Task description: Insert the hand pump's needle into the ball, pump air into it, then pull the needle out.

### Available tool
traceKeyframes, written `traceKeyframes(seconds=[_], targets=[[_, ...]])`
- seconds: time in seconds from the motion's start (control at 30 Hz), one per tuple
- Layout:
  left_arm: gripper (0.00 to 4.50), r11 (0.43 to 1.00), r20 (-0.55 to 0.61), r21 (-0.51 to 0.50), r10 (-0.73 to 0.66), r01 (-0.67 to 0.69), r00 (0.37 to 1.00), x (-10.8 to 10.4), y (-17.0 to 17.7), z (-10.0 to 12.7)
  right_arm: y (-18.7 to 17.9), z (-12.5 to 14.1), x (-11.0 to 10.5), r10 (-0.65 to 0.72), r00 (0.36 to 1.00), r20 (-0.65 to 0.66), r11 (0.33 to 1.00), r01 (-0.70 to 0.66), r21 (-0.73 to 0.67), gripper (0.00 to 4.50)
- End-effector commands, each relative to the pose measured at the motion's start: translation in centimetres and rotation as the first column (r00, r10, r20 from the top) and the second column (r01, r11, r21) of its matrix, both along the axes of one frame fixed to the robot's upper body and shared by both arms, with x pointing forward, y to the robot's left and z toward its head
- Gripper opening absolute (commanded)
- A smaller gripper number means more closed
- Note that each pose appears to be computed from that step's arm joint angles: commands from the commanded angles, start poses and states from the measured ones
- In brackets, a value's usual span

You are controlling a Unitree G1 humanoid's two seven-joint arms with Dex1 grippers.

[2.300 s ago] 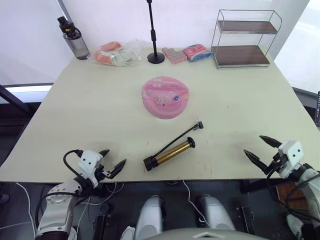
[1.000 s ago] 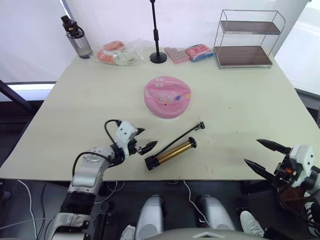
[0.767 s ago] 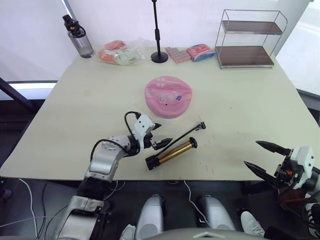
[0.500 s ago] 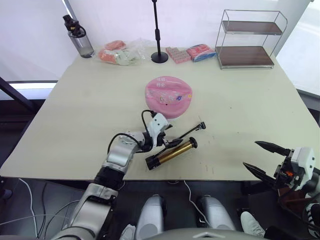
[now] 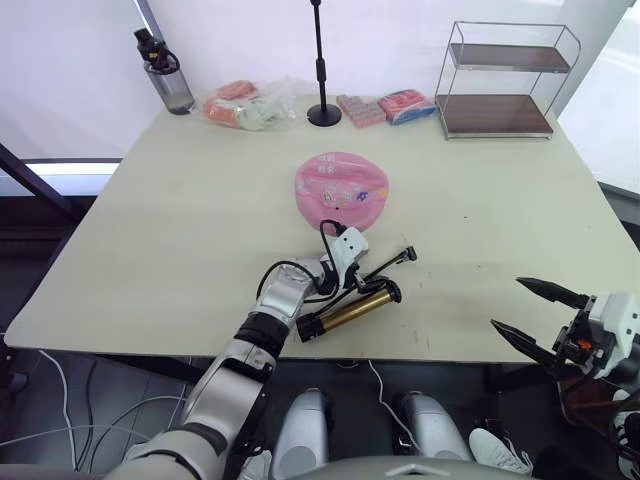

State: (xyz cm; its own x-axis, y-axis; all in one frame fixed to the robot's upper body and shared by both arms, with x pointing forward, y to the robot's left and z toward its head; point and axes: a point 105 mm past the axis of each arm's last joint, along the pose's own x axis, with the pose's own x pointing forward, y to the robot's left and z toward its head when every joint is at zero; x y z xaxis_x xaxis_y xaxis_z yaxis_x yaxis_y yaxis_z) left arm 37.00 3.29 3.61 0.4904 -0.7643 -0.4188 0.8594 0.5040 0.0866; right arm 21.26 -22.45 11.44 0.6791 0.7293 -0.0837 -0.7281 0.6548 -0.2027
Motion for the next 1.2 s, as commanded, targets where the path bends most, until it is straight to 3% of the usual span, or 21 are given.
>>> traceKeyframes(seconds=[0.03, 0.13, 0.3, 0.33, 0.53, 0.8, 1.2], targets=[[3.64, 1.000, -0.029, 0.018, -0.017, 0.018, 0.999, -0.1, -1.2, -0.7, -0.2, 1.0, 0.0, -0.011, 0.999, 0.047, 1.000, 0.012, -0.003, 4.50], [2.59, 0.999, -0.070, 0.030, -0.032, 0.034, 0.997, -0.3, -1.9, -1.3, -0.4, 1.0, -0.1, -0.014, 0.999, 0.046, 1.000, 0.014, -0.005, 4.50], [0.18, 0.998, -0.102, 0.058, -0.025, 0.031, 0.994, -0.4, -1.9, -2.0, -0.4, 1.0, -0.2, -0.019, 0.999, 0.046, 1.000, 0.019, -0.005, 4.50], [0.03, 0.998, -0.102, 0.063, -0.022, 0.028, 0.995, -0.4, -1.9, -2.1, -0.4, 1.0, -0.2, -0.019, 0.999, 0.045, 1.000, 0.020, -0.005, 4.50], [0.03, 0.998, -0.089, 0.057, -0.026, 0.031, 0.996, -0.3, -2.1, -1.8, -0.3, 1.0, -0.2, -0.023, 0.999, 0.047, 1.000, 0.023, -0.001, 4.50], [0.03, 0.997, -0.024, -0.002, -0.074, 0.074, 0.997, -0.2, -3.0, 0.1, -0.3, 0.9, 0.0, -0.020, 0.999, 0.047, 1.000, 0.020, 0.005, 4.50], [0.03, 0.965, 0.193, -0.134, -0.198, 0.226, 0.961, -0.8, -5.6, 5.5, 0.9, 2.5, 2.1, -0.123, 0.992, 0.030, 0.970, 0.114, 0.214, 4.50]])
